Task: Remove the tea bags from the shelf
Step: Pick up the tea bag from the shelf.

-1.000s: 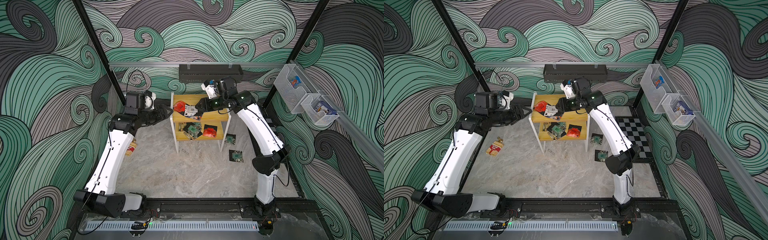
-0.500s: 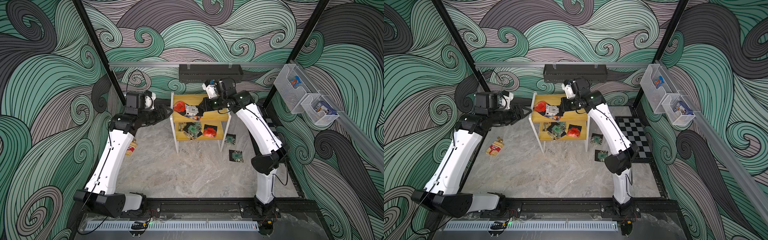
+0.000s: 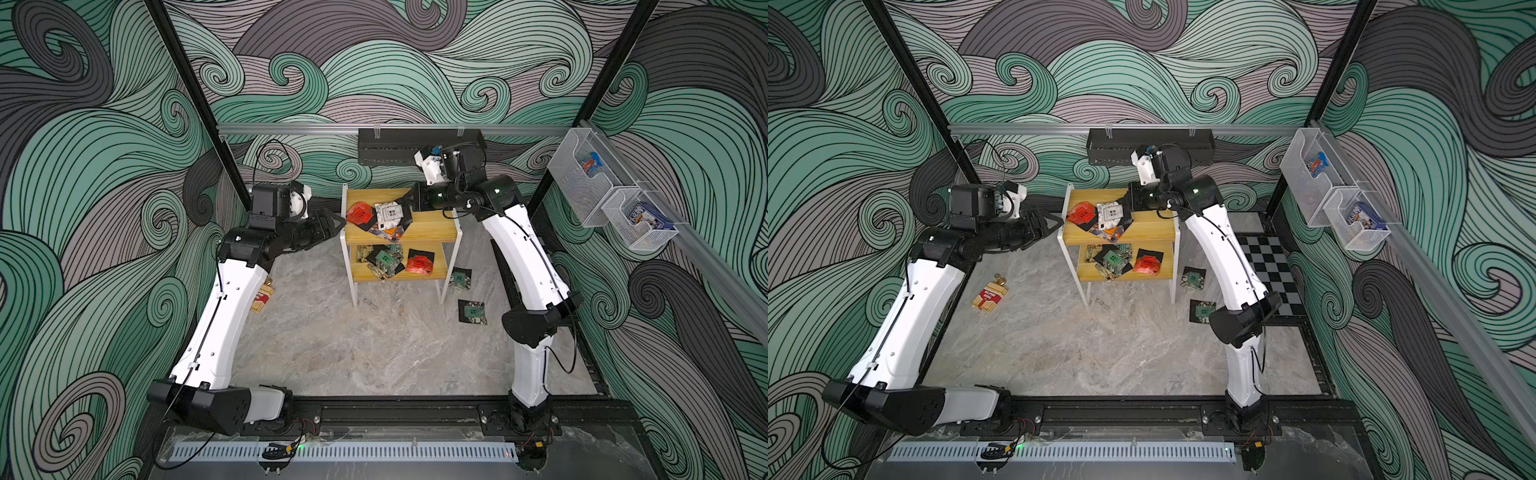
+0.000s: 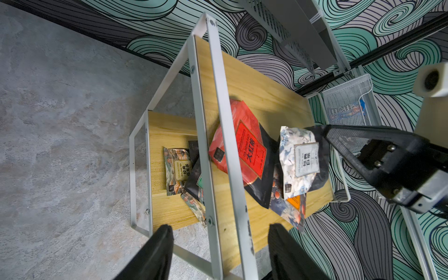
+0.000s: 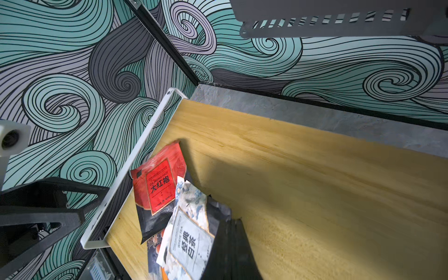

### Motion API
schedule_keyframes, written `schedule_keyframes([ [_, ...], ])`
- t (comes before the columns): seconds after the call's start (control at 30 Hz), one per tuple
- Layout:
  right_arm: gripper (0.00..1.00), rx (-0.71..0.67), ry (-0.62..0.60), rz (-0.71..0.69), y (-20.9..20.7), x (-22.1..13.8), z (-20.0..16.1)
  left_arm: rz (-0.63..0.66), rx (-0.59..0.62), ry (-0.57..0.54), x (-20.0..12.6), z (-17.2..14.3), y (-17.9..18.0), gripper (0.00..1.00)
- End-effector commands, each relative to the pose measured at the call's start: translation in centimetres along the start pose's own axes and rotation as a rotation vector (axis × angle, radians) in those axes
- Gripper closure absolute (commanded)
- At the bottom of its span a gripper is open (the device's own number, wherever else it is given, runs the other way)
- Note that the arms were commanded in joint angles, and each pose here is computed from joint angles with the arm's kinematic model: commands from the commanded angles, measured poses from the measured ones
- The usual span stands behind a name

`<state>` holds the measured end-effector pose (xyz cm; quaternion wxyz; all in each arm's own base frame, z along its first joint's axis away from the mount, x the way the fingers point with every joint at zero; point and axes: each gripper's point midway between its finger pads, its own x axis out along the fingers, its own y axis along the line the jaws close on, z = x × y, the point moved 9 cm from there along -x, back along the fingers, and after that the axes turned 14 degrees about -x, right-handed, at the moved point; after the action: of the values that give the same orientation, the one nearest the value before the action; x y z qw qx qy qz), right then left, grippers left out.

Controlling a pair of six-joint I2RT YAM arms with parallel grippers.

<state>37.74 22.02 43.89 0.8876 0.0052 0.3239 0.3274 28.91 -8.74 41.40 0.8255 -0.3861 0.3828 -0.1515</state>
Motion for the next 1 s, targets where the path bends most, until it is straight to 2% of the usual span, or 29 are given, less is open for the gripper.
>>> schedule_keyframes([
  [0.0,1.0,0.043,-0.018,0.046,-0.2,-1.1,0.4,-0.01,0.025,-0.015,-0.7,-0.3,-0.3,0.34],
  [0.4,1.0,0.145,-0.12,0.208,-0.4,-4.8,2.3,-0.011,0.023,-0.018,-0.8,-0.3,-0.3,0.34],
  [0.97,1.0,0.134,-0.176,0.223,0.3,-10.1,1.7,-0.036,0.022,-0.013,-1.4,-0.7,-0.5,0.34],
])
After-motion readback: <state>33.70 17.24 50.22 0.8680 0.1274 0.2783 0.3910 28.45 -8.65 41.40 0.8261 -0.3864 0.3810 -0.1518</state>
